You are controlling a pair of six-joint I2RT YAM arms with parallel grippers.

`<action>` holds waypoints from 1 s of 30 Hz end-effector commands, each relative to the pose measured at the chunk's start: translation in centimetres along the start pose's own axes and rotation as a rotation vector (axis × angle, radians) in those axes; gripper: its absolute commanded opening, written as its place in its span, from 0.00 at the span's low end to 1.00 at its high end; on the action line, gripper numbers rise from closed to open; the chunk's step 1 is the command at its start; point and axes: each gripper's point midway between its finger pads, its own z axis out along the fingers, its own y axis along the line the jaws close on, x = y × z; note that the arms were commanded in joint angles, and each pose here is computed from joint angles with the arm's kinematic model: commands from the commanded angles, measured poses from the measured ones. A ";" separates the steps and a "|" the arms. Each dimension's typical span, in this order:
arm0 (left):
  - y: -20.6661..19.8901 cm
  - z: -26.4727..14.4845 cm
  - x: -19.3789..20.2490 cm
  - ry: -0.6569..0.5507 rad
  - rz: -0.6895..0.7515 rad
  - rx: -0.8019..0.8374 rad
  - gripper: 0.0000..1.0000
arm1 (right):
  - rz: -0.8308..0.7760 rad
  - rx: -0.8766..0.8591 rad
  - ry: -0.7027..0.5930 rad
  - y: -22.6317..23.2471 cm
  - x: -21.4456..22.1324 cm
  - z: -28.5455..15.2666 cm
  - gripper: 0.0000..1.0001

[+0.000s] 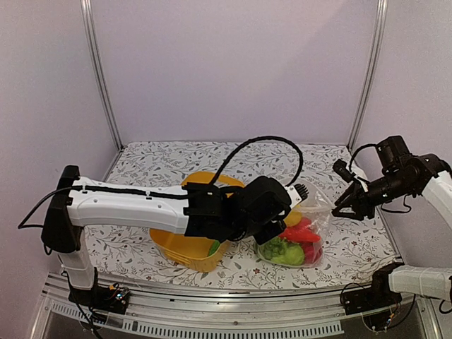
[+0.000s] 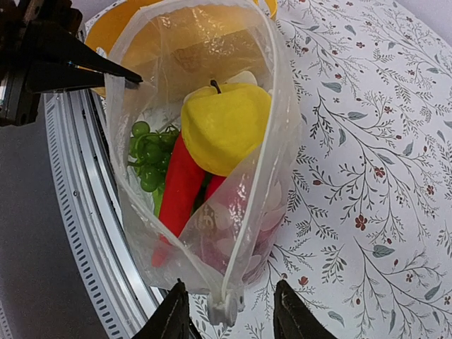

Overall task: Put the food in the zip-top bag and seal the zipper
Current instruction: Pass from the left arm to the right

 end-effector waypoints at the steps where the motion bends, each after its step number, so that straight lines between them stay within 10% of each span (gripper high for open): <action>1: 1.8 -1.1 -1.9 -0.049 -0.055 -0.014 0.00 | -0.040 0.023 -0.007 -0.9 -0.9 0.0 0.37; 7: 2.4 -1.1 -1.8 -0.036 -0.051 -0.039 0.00 | -0.078 0.008 -0.004 -0.7 -2.1 -0.4 0.08; 19: 4.9 -2.5 -1.2 -0.048 -0.157 -0.114 0.02 | -0.194 -0.002 0.062 -0.4 -6.8 -1.7 0.04; 24: 5.2 -3.7 -1.9 -0.095 -0.175 -0.096 0.39 | -0.217 -0.009 0.123 -1.0 -6.6 -0.7 0.03; 30: 2.9 -4.8 -4.1 -0.221 -0.074 0.062 0.62 | -0.245 -0.005 0.140 -0.8 -6.7 -1.3 0.04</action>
